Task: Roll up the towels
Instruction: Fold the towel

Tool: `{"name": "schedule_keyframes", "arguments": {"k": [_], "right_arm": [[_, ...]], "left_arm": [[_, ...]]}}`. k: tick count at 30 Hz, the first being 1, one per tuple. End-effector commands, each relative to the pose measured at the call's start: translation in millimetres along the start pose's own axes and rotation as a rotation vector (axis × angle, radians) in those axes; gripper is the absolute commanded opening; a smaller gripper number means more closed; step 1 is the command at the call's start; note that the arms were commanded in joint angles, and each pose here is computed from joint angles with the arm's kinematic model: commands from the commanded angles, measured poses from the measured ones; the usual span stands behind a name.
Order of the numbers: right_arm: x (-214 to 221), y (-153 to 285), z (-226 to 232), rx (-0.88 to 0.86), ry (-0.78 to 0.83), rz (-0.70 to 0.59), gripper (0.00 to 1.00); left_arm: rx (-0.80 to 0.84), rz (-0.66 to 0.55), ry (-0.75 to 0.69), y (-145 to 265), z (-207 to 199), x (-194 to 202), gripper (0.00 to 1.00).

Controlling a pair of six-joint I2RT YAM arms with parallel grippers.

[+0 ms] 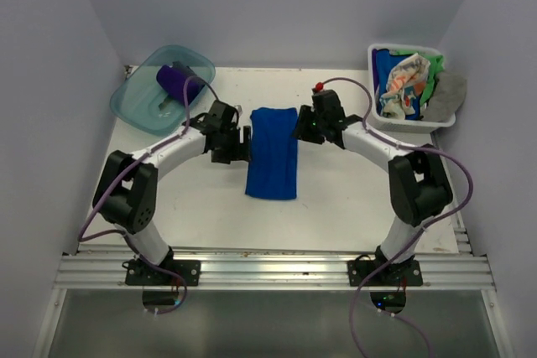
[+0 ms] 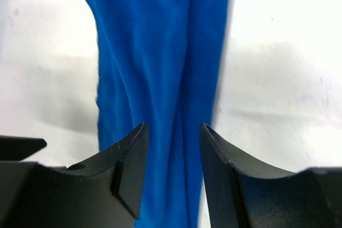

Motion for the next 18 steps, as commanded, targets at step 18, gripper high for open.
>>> {"name": "schedule_keyframes", "arguments": {"k": [18], "right_arm": [[131, 55, -41, -0.007, 0.013, 0.182, 0.47]], "left_arm": [[0.155, 0.051, 0.024, -19, -23, 72, 0.59]]}}
Point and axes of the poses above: each gripper's point midway between its finger pads, its own y axis back along the fingers, its own z axis along the line the jaws close on, x = y × z, the point moved 8 cm from there along y, back along the fingers, and after that the axes turned 14 degrees about -y, right-handed, at the moved point
